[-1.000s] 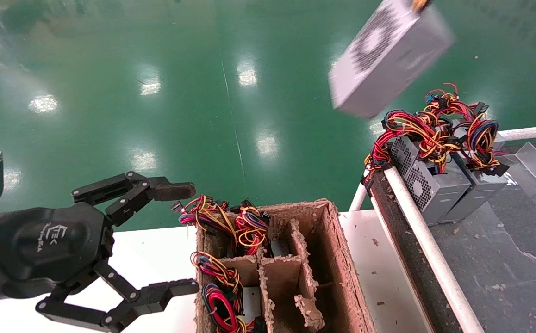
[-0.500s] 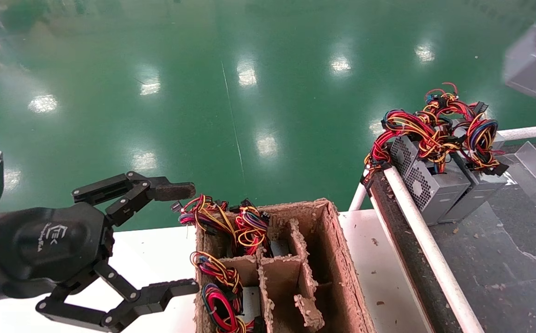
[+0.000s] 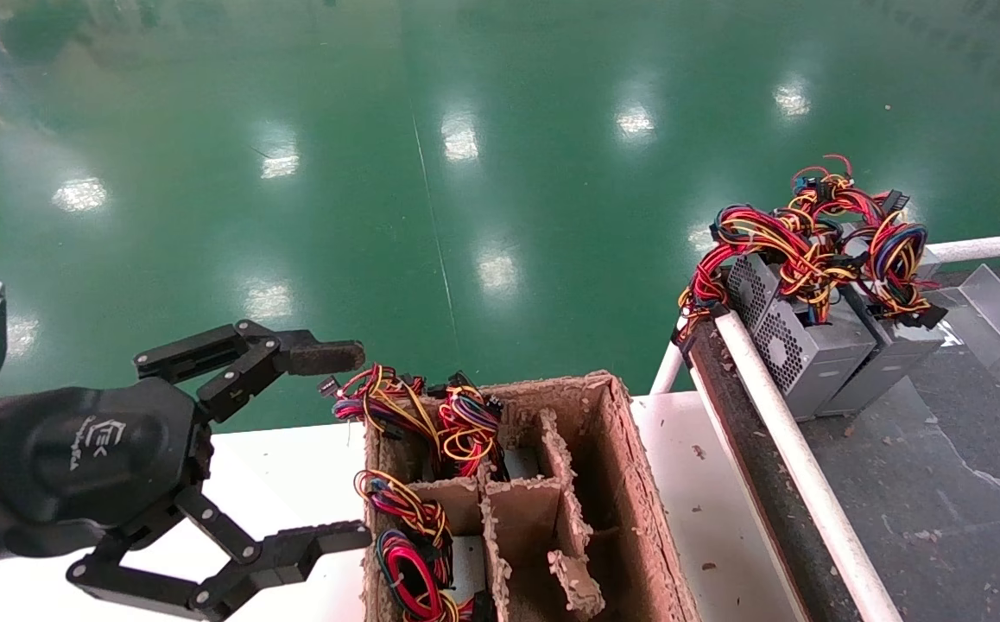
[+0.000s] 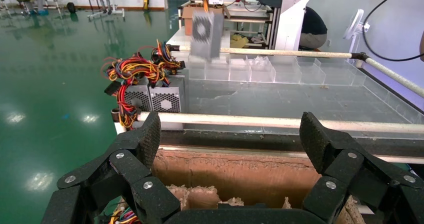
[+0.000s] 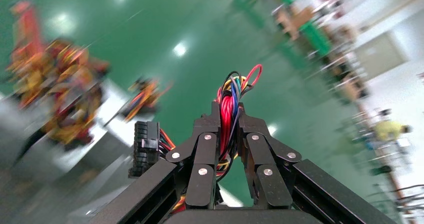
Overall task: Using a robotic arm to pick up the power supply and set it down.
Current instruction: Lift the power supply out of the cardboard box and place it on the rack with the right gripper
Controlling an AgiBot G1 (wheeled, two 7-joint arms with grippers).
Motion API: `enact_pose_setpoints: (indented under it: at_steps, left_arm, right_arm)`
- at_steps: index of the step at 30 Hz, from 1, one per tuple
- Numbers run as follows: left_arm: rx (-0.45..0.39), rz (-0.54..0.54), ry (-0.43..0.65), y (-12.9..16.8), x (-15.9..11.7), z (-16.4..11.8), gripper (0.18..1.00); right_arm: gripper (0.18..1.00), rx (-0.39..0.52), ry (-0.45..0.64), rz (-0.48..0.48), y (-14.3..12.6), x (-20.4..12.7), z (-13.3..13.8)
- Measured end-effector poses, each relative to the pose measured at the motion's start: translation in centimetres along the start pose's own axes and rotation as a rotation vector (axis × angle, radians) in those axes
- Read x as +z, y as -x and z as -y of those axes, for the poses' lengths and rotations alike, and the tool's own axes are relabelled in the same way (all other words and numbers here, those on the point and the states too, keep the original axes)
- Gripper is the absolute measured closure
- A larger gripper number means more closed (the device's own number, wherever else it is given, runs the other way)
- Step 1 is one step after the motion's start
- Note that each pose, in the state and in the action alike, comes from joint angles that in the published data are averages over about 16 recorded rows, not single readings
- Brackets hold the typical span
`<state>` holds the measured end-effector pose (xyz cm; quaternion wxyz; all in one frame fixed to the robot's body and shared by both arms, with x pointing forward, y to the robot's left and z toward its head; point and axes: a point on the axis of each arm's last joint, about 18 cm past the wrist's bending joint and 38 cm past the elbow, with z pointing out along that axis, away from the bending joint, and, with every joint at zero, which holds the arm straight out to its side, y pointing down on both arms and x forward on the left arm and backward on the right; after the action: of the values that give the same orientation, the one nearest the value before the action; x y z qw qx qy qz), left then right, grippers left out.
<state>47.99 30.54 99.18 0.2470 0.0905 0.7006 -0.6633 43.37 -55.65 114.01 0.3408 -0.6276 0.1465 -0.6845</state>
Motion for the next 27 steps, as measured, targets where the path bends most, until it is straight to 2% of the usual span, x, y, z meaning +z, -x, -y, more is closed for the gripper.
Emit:
enact_pose_setpoints:
  at_steps: [6,12,27]
  left_arm:
    - [0.000,0.000,0.000,0.0,0.0,0.0,0.184]
    - [0.000,0.000,0.000,0.0,0.0,0.0,0.184]
    - [0.000,0.000,0.000,0.0,0.0,0.0,0.184]
  right_arm:
    - [0.934,0.000,0.062,0.064,2.7,1.2,-2.3]
    - [0.934,0.006,0.073,0.084,5.0,3.2,-3.6]
    - [0.940,0.018,0.024,0.086,8.8,7.4,-3.5]
